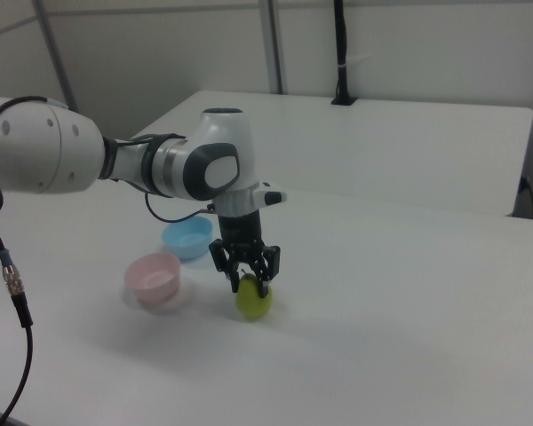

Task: Pick up a pear from the bowl
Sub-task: 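Open the gripper to release the pear and raise it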

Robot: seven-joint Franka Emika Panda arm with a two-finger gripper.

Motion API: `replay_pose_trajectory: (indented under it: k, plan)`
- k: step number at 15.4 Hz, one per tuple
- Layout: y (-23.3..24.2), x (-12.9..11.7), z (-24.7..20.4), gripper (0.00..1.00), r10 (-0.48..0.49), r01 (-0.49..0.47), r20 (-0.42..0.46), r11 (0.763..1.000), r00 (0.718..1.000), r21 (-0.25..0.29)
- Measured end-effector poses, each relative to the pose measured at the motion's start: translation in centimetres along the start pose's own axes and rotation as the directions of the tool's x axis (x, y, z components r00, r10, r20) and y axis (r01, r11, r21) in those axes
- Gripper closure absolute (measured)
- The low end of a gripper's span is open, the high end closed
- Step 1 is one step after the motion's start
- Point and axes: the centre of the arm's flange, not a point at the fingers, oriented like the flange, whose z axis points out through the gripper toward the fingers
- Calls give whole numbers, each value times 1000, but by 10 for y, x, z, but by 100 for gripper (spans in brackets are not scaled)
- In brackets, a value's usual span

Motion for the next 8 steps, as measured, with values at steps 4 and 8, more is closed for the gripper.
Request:
replay_pose_trajectory:
  k: [4, 8]
  plan:
    - [2, -3, -20, 1, 6, -6, -14, 1000, 1000, -2]
    - [-5, -28, -85, 0, 4, -4, -34, 1000, 999, 0]
